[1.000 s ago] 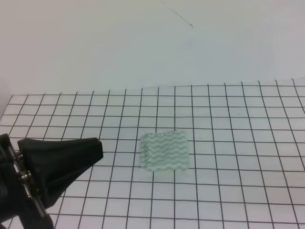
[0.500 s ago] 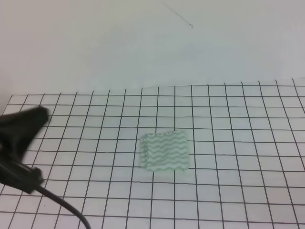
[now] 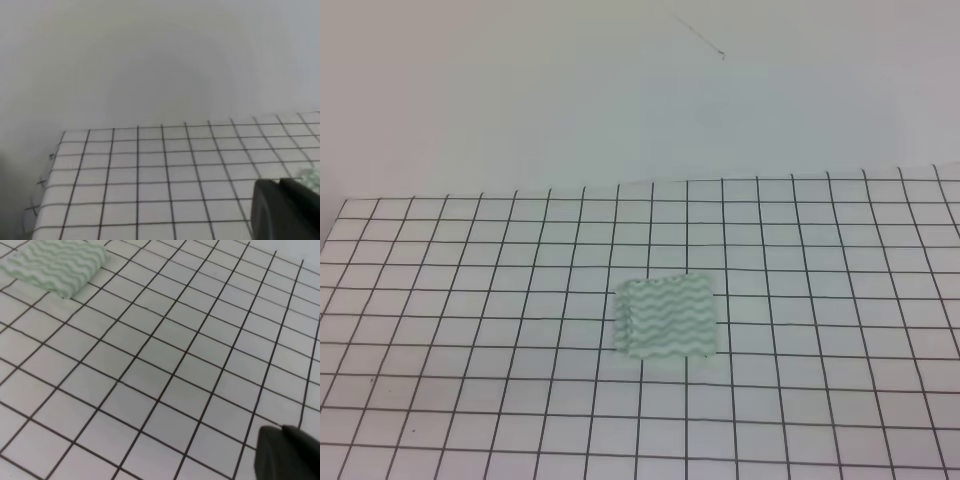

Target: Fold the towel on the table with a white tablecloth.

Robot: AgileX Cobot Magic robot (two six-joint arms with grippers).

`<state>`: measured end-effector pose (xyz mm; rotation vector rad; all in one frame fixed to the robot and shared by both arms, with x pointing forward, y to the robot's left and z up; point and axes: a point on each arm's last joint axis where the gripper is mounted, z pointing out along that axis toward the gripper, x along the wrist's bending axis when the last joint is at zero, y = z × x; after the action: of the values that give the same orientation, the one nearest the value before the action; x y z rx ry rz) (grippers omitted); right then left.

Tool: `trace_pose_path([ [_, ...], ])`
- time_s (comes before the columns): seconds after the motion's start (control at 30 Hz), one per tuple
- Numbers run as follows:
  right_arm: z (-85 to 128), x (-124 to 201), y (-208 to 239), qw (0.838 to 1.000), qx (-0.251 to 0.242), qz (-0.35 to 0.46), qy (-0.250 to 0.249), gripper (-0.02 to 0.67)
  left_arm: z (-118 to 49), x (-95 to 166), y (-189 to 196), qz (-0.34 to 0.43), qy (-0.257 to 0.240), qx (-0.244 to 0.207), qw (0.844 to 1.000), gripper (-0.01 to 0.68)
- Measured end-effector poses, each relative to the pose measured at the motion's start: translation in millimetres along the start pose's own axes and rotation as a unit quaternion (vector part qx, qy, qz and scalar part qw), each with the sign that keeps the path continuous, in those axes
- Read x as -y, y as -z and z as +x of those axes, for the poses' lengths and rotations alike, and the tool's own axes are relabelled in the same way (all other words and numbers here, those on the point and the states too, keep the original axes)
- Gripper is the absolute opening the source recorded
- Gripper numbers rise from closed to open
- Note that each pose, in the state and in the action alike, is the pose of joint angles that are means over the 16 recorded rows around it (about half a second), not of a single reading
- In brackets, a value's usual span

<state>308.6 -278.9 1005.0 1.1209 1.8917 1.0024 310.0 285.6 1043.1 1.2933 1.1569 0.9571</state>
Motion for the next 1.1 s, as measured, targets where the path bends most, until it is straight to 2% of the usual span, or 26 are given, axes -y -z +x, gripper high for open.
trace_pose_path([
  [0.27,0,0,0,1.0,0.0,0.0,0.0,-0.003,9.1,57,11,0.016,0.001,-0.035,0.999,0.001],
  [0.47,0,0,0,1.0,0.0,0.0,0.0,-0.003,11.0,82,12,0.043,0.012,-0.036,0.998,0.001],
  [0.67,0,0,0,1.0,0.0,0.0,0.0,-0.003,11.1,92,13,0.066,0.028,-0.036,0.997,0.001],
  [1.1,-2,0,2,1.0,0.012,-0.003,-0.007,-0.003,11.1,92,12,0.069,0.032,-0.036,0.996,0.0],
])
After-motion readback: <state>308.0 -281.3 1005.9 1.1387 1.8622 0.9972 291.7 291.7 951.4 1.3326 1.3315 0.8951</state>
